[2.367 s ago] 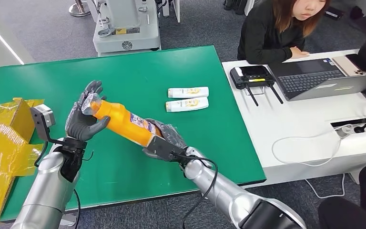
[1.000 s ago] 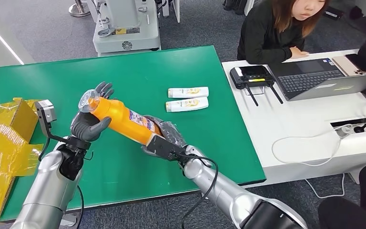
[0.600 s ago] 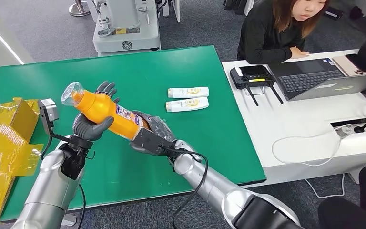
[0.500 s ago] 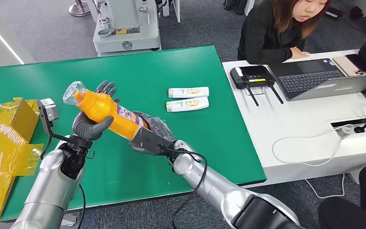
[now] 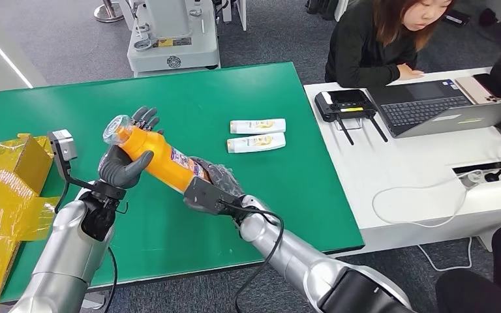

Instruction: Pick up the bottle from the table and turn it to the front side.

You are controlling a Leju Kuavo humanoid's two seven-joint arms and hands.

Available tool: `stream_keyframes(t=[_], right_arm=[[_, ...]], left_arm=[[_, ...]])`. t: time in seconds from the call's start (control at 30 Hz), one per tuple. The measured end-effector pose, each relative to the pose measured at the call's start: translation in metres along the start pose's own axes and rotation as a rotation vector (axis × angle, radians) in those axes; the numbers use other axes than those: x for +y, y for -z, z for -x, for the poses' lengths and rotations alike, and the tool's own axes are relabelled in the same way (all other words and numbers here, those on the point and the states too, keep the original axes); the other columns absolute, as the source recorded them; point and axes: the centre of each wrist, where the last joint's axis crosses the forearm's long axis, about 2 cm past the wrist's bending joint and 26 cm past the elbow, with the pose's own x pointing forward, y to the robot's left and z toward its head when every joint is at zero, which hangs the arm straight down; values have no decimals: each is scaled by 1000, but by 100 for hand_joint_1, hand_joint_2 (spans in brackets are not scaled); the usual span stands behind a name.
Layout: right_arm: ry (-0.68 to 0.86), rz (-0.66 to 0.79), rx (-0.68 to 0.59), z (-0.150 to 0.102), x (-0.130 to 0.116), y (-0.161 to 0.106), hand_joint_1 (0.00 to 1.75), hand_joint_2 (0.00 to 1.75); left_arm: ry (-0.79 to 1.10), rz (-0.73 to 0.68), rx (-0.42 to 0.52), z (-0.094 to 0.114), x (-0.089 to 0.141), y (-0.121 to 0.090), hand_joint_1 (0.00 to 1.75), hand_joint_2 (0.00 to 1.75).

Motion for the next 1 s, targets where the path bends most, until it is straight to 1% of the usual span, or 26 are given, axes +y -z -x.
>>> stream_keyframes(t=[0.37, 0.63, 0.83, 0.97, 1.0], right_arm=[[-6, 16, -4, 6, 2, -5, 175, 175], [-17, 30, -22, 7, -2, -4, 175, 175], [-19, 41, -41, 6, -6, -2, 175, 175], [-2, 52, -65, 7, -7, -2, 1, 175], [5, 57, -75, 6, -8, -2, 0, 175]], left_arm=[[-19, 20, 2, 0, 0, 0, 175, 175], [-63, 23, -5, 1, 0, -1, 175, 175], [-61, 17, -12, -1, 0, 1, 175, 175], [-43, -2, -24, -2, 0, 3, 175, 175], [-37, -8, -27, -2, 0, 4, 175, 175]])
